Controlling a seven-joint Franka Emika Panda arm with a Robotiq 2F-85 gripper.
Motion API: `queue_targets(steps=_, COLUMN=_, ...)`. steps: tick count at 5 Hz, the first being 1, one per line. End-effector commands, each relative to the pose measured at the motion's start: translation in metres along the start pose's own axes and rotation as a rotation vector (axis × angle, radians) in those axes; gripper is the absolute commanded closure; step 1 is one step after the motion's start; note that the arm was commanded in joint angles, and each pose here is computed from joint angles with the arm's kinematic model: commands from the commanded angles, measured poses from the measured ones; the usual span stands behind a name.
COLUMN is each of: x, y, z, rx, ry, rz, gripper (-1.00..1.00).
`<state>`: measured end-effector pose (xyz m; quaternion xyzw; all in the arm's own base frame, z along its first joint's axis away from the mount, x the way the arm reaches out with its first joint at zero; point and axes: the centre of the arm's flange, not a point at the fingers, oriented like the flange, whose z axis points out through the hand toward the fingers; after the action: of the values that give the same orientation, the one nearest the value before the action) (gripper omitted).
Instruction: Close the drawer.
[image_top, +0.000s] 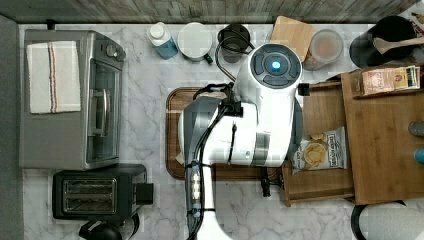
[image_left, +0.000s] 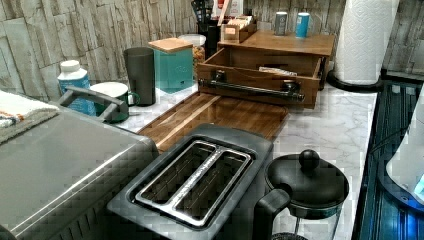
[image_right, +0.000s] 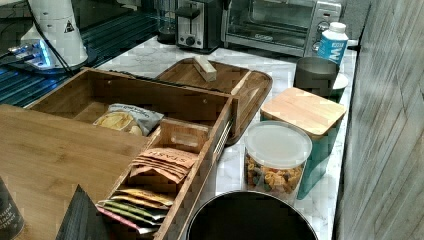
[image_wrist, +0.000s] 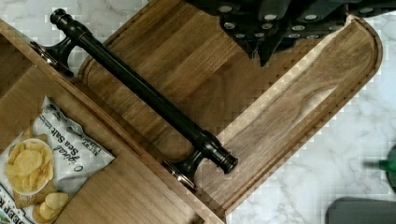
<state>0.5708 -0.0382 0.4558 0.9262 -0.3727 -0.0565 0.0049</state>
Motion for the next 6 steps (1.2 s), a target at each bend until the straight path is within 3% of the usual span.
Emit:
queue_targets(steps=1, x=-0.078, y=-0.022, z=0.057, rx=-0.010, ry=0.176, rz=-0.397, gripper=1.00)
queue_targets(steps=2, x=-0.088, y=-0.025, z=0.081, rx=-0.022, ry=0.113, rz=-0.571, gripper=1.00)
queue_targets(steps=3, x=-0.094, y=-0.014, z=0.108, rx=-0.022, ry=0.092, rz=-0.710, gripper=1.00)
queue_targets(steps=5, x=-0.097, y=0.019, z=0.173, rx=-0.100, ry=0.174, rz=-0.837, gripper=1.00)
queue_targets(steps=6, x=-0.091, y=0.030, z=0.187, rx=-0.116, ry=0.157, rz=-0.854, gripper=1.00)
